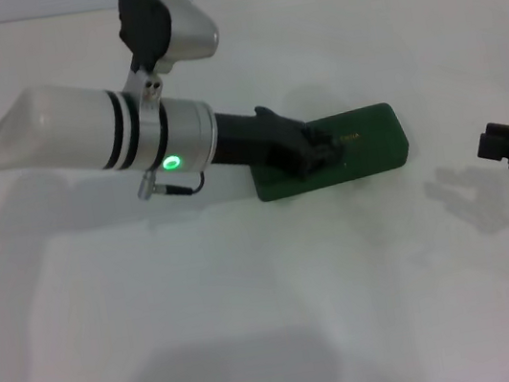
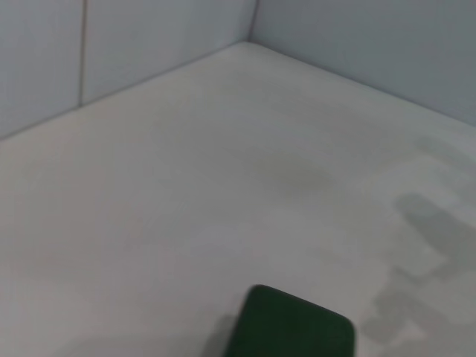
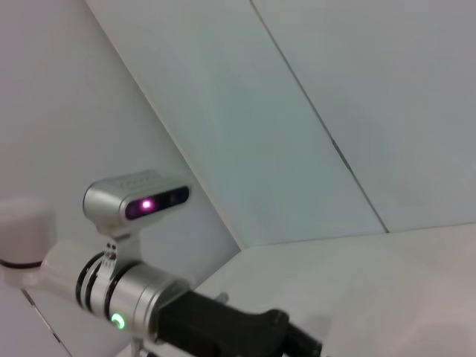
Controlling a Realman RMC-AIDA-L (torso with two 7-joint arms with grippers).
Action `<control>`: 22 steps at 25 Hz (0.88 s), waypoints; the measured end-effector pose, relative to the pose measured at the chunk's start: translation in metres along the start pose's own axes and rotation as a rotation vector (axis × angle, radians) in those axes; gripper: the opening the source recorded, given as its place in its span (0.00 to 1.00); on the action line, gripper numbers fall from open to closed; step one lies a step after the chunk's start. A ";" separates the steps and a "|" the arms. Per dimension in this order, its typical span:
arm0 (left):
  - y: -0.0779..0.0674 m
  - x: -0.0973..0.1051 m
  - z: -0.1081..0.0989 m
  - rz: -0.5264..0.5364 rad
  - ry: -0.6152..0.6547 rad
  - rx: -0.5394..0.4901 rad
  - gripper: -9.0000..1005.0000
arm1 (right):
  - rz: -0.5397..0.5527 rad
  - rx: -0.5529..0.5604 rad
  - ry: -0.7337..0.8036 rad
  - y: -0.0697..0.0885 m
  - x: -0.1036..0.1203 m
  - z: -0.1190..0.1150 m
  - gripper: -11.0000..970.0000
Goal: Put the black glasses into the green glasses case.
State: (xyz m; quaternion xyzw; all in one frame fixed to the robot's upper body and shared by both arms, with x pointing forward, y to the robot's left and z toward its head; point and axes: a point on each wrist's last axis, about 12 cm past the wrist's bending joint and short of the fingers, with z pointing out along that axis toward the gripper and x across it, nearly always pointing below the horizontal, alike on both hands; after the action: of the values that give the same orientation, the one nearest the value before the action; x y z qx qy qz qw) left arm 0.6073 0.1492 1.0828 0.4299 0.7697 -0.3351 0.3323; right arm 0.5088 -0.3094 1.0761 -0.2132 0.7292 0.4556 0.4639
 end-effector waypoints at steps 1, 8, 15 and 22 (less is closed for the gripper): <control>-0.002 0.002 -0.001 0.000 -0.007 0.011 0.25 | 0.000 -0.002 0.000 0.000 0.000 0.000 0.29; -0.018 0.007 -0.035 0.034 -0.219 0.133 0.25 | -0.054 -0.075 0.013 0.009 0.001 0.002 0.29; -0.046 0.041 -0.101 0.038 -0.555 0.266 0.31 | -0.261 -0.353 -0.051 0.042 0.002 0.005 0.36; -0.073 0.093 -0.149 0.143 -0.701 0.266 0.53 | -0.307 -0.528 -0.145 0.060 -0.010 0.022 0.57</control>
State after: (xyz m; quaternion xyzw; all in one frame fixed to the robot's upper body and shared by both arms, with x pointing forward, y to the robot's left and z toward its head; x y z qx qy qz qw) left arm 0.4711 0.2797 1.1085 0.3809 0.5273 -0.5348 0.5393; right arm 0.4802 -0.2613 1.1095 -0.4009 0.5099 0.5680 0.5066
